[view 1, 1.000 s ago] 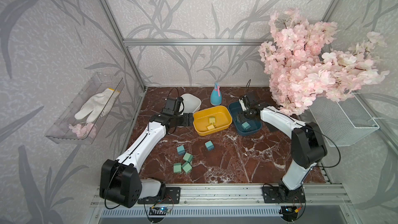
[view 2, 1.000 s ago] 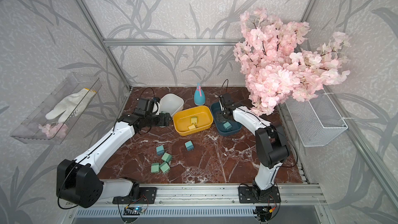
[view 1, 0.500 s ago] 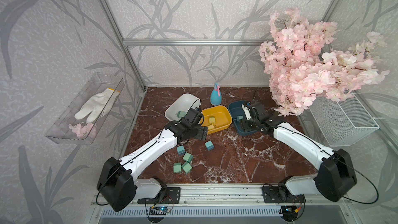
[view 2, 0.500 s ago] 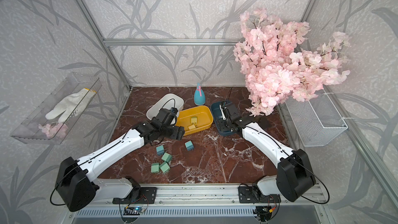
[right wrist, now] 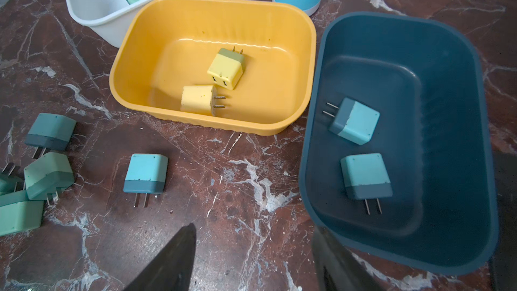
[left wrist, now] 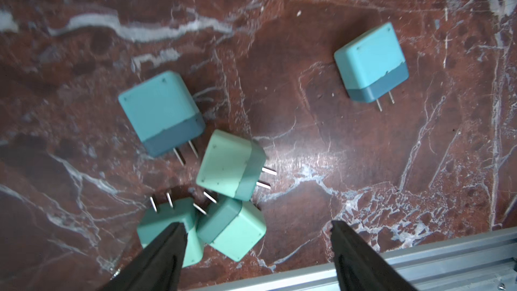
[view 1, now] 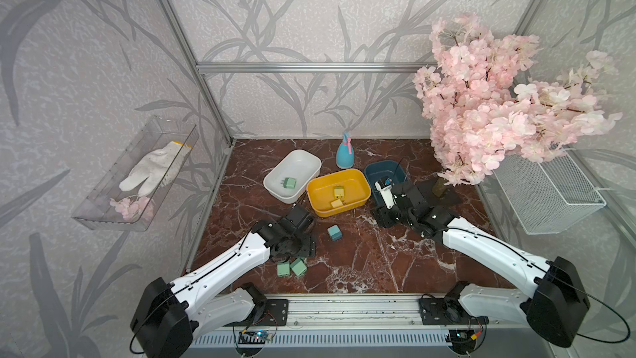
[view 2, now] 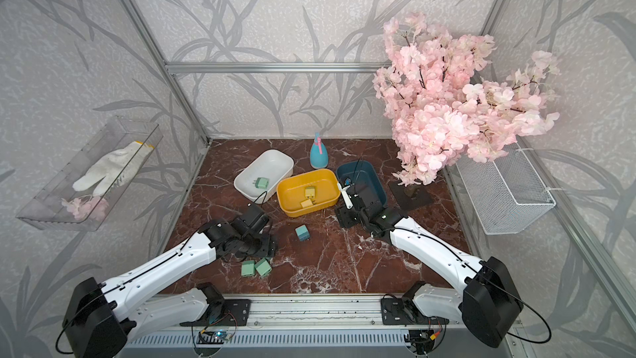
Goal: Place the plugs by color into the storage box
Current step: Pick up the plug from the center of the board.
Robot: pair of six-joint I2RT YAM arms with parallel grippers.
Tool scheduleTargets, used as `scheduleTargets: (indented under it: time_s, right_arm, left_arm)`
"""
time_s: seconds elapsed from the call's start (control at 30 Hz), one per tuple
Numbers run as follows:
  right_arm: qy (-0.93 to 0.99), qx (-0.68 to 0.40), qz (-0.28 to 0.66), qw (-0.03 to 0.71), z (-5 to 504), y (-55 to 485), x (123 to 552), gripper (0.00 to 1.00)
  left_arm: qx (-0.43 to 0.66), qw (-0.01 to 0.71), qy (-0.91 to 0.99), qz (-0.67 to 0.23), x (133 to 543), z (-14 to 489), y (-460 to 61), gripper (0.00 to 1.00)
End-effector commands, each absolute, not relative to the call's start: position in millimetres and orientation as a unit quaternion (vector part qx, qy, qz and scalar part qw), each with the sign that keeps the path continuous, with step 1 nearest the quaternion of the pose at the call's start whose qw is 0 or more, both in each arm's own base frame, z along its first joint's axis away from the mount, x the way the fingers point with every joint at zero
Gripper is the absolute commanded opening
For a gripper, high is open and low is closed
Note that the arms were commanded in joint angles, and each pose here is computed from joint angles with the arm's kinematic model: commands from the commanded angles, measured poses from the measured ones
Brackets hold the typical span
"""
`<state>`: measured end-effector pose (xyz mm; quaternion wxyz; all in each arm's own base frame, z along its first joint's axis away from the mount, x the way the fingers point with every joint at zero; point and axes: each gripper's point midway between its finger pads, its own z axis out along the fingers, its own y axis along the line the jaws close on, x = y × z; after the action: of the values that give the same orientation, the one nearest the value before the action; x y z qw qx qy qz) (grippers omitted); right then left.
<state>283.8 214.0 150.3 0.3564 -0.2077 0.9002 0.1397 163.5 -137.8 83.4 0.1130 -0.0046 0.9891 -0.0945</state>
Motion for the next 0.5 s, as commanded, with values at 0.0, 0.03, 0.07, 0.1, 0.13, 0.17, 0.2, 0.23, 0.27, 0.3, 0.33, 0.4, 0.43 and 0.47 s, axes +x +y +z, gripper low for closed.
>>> scheduleTargets:
  time_s: [0.0,0.03,0.07,0.1,0.13,0.17,0.2,0.23,0.27,0.3,0.33,0.4,0.43,0.47]
  right_arm:
    - [0.899,-0.199,0.159,0.356,147.7,224.2,287.3,0.7]
    - [0.899,-0.201,0.162,0.353,145.9,226.8,287.1,0.7]
    - [0.899,-0.202,0.164,0.351,144.2,229.0,287.1,0.7]
    - [0.9,-0.202,0.166,0.349,141.9,231.0,287.2,0.7]
    - [0.9,-0.203,0.167,0.347,140.9,232.5,286.9,0.7]
    - [0.901,-0.205,0.168,0.343,138.5,234.5,286.3,0.7]
    - [0.901,-0.207,0.17,0.34,137.6,236.5,285.6,0.7]
    - [0.902,-0.21,0.17,0.338,136.9,238.0,284.7,0.69]
    - [0.901,-0.211,0.17,0.337,136.5,239.7,283.7,0.69]
    - [0.901,-0.212,0.172,0.336,135.9,240.9,282.6,0.69]
    - [0.901,-0.213,0.173,0.335,135.1,241.7,281.9,0.69]
    - [0.901,-0.215,0.175,0.333,134.0,243.2,280.0,0.69]
    - [0.902,-0.216,0.174,0.332,132.8,243.3,279.0,0.69]
    - [0.902,-0.217,0.174,0.33,131.4,243.2,277.8,0.69]
  left_arm:
    - [-0.057,0.086,0.99,-0.092,148.1,67.6,-130.6,0.83]
    - [-0.063,0.085,0.991,-0.086,147.6,62.2,-128.4,0.84]
    - [-0.067,0.087,0.991,-0.08,148.9,58.0,-126.6,0.85]
    - [-0.07,0.093,0.99,-0.076,151.7,55.4,-125.6,0.85]
    - [-0.071,0.101,0.99,-0.075,155.3,55.1,-125.8,0.85]
    - [-0.071,0.111,0.988,-0.078,160.3,55.9,-127.8,0.85]
    - [-0.073,0.12,0.987,-0.083,165.5,56.8,-130.5,0.85]
    - [-0.072,0.127,0.985,-0.088,169.6,55.5,-133.8,0.84]
    - [-0.071,0.132,0.984,-0.094,172.7,53.9,-136.7,0.84]
    - [-0.07,0.134,0.984,-0.093,175.2,51.9,-137.7,0.84]
    - [-0.07,0.136,0.985,-0.084,177.1,50.5,-136.1,0.83]
    - [-0.069,0.139,0.985,-0.072,180.5,49.2,-133.6,0.82]
    - [-0.067,0.141,0.986,-0.065,182.6,48.5,-132.4,0.82]
    - [-0.063,0.143,0.986,-0.061,184.5,47.2,-131.9,0.82]
